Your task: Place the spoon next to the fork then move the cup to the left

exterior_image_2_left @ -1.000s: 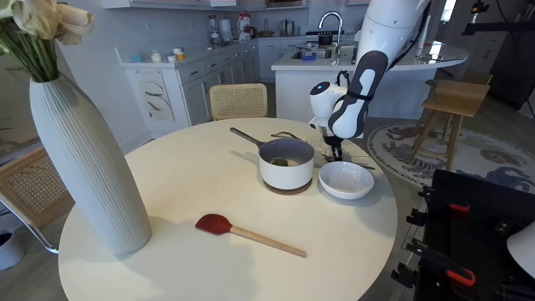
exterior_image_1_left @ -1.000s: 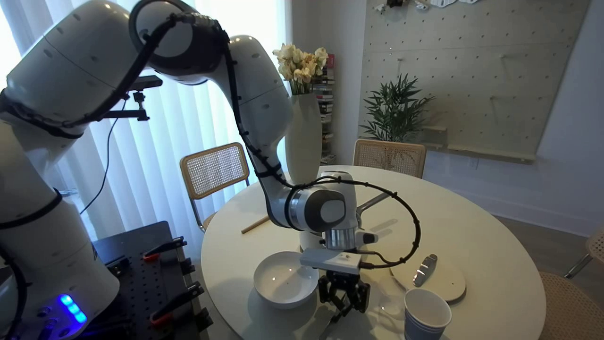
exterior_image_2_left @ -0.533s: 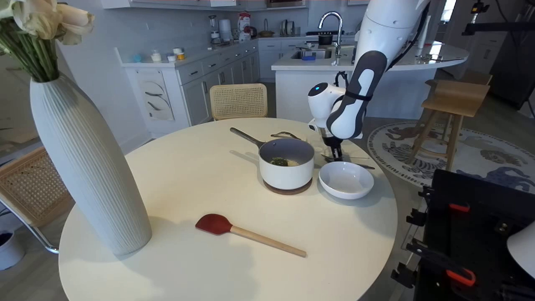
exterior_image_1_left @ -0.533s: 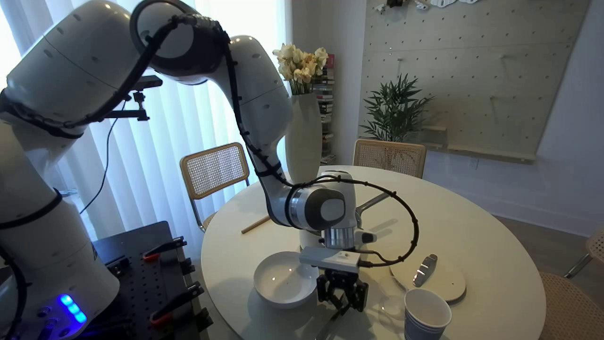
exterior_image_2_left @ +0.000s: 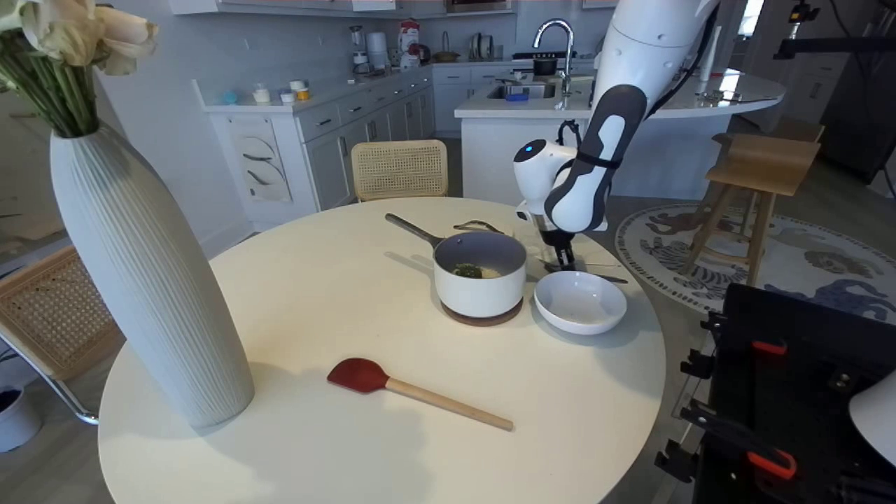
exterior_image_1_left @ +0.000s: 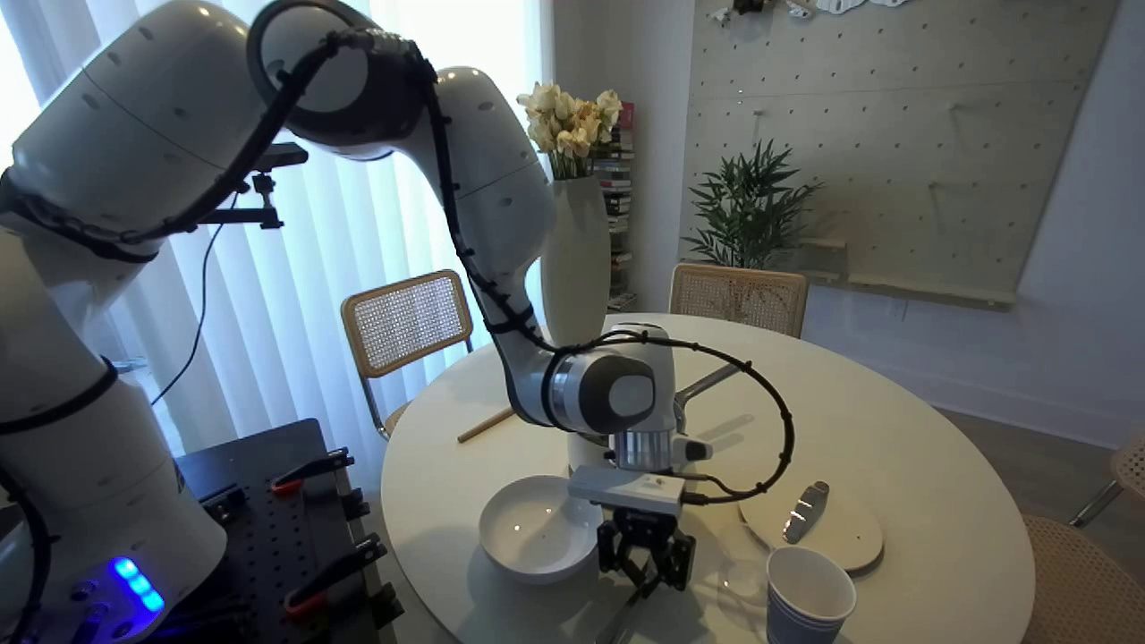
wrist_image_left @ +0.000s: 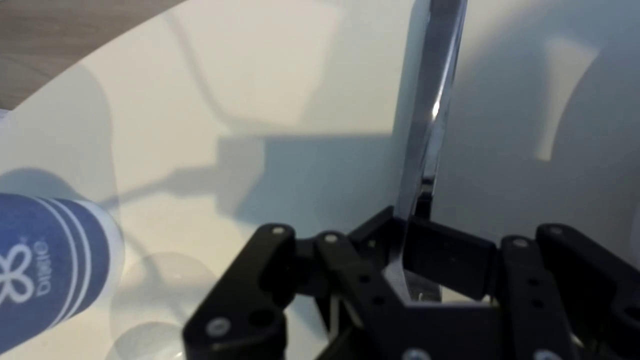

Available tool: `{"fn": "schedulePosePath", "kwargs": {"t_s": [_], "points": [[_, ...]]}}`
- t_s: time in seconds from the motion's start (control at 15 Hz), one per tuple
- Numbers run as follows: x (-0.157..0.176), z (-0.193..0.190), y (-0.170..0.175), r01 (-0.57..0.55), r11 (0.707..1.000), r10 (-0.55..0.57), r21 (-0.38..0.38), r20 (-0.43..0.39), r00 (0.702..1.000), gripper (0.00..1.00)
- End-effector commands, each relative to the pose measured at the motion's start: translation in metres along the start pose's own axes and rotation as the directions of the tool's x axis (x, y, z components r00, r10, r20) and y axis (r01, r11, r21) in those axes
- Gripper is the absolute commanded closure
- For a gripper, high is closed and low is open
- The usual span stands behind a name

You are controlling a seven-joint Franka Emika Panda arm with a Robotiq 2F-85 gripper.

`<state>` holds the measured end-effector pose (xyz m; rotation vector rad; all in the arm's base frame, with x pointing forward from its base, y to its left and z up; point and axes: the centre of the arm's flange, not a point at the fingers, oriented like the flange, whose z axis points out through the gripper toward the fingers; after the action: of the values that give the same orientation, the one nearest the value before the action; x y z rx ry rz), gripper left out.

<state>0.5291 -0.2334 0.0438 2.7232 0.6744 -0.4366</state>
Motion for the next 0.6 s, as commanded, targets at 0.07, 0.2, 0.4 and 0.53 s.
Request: {"fn": "schedulePosePath", "kwargs": {"t_s": [0.07,0.2,0.4,0.53], "points": [[0.0046,-0.0028,0.0032,0.009,1.0,-0.01,0.026,0.018,1.0,1.0],[0.0045,-0.0025,0.0035,0.004,1.0,-0.004,0.026,0.016,1.0,1.0],[0.0044,-0.0024,0.0036,0.0,1.0,0.0,0.028,0.016,1.0,1.0],[0.0042,-0.0022,0.0036,-0.003,1.0,0.003,0.03,0.017,1.0,1.0]]}}
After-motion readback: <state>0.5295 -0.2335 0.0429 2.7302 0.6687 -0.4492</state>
